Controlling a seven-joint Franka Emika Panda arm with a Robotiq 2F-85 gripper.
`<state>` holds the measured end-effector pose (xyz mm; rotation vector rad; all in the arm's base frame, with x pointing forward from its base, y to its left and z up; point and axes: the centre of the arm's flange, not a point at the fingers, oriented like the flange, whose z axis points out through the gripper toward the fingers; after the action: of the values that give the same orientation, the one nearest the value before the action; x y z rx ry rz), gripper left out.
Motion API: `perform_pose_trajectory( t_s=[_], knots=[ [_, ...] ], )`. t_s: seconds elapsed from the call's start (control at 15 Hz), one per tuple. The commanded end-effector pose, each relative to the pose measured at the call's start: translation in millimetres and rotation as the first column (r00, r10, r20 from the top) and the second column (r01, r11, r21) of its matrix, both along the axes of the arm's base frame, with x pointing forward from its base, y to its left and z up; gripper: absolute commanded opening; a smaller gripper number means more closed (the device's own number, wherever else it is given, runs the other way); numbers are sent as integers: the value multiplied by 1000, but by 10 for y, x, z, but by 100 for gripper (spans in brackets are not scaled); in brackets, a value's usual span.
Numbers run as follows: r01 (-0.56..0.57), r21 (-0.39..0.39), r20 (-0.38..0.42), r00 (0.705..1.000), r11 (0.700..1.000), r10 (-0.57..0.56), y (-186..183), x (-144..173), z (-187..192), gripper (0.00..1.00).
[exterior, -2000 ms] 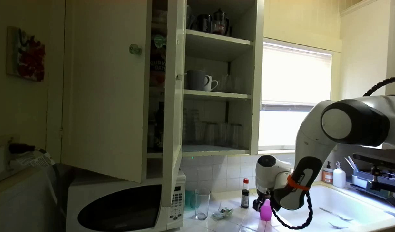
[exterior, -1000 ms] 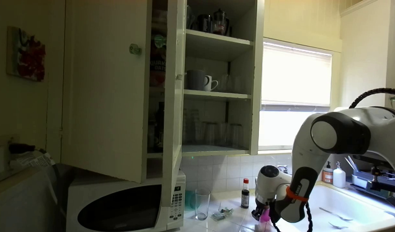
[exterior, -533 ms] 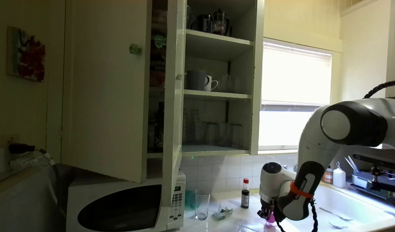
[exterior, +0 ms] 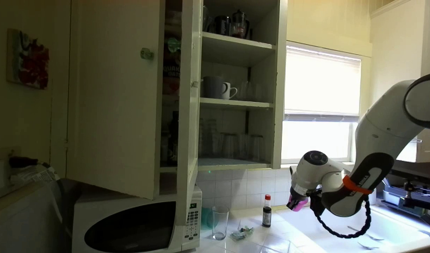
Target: Put the purple cup on the bottom shelf of the open upper cabinet.
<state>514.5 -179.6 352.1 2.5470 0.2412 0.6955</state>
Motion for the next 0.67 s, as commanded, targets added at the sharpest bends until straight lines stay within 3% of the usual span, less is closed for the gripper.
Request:
perform_pose_trajectory(
  t_s=[0.0, 0.27, 0.6],
  knots=[
    [-188, -65, 35, 981, 980, 190, 346, -313, 606, 1],
    [-395, -136, 35, 915, 909, 403, 832, -353, 1074, 1],
    [-619, -200, -70, 782, 759, 620, 1279, -352, 1397, 1]
  ],
)
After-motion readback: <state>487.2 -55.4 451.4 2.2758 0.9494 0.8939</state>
